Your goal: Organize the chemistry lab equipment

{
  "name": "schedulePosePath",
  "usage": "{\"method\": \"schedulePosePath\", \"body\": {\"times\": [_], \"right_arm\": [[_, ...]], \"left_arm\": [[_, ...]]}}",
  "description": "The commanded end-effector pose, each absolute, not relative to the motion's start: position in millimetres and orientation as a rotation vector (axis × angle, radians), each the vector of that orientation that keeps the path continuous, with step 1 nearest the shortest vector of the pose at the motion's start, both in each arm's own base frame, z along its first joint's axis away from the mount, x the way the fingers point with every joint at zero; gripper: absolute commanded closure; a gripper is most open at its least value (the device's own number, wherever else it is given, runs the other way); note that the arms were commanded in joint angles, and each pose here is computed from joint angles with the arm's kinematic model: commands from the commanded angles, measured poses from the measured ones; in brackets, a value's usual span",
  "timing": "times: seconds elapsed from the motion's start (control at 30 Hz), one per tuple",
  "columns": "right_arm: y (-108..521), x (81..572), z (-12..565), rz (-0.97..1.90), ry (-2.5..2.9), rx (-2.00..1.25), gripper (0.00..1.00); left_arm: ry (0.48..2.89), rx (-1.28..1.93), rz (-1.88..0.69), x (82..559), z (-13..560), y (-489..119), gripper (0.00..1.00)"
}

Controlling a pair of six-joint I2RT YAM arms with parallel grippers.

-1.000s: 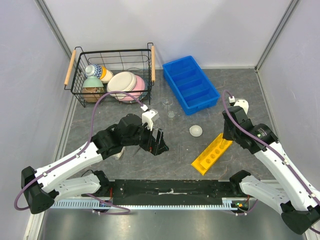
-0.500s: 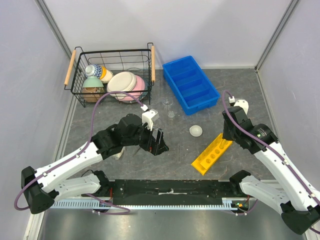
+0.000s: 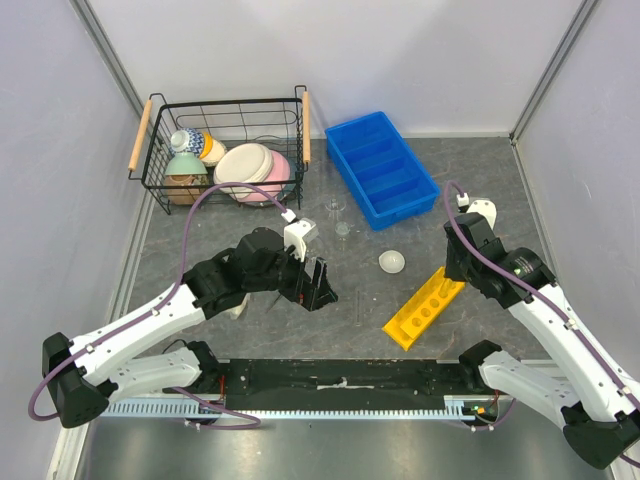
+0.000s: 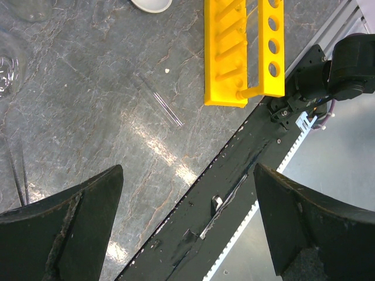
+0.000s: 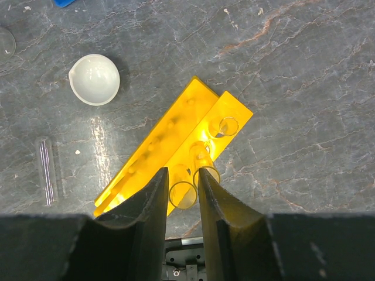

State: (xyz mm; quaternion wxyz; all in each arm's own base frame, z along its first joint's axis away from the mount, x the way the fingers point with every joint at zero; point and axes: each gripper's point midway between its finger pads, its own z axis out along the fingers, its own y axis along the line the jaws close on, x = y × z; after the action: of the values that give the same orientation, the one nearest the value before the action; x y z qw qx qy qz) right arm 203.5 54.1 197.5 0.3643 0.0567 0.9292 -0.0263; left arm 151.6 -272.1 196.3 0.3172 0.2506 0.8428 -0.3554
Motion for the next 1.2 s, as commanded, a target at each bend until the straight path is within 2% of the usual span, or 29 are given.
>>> {"method": "schedulePosePath", "body": {"times": [0.0, 0.33, 0.77, 1.17], "right_arm": [[54, 203, 206, -0.053, 2.366, 0.155, 0.66], [57, 198, 205, -0.030, 2.380, 0.142, 0.66], [58, 199, 222, -0.012, 2.355, 0.140, 0.60], [61, 199, 243, 0.019, 2.328, 0.127, 0.60]], "left_arm": [[2.168, 0.681, -0.975, 150, 208, -277, 0.01], [2.164, 0.682, -0.978, 148, 208, -277, 0.01], [2.162, 0.680, -0.981, 148, 208, -276, 0.02], [2.165, 0.682, -0.980, 148, 206, -276, 0.02]]}}
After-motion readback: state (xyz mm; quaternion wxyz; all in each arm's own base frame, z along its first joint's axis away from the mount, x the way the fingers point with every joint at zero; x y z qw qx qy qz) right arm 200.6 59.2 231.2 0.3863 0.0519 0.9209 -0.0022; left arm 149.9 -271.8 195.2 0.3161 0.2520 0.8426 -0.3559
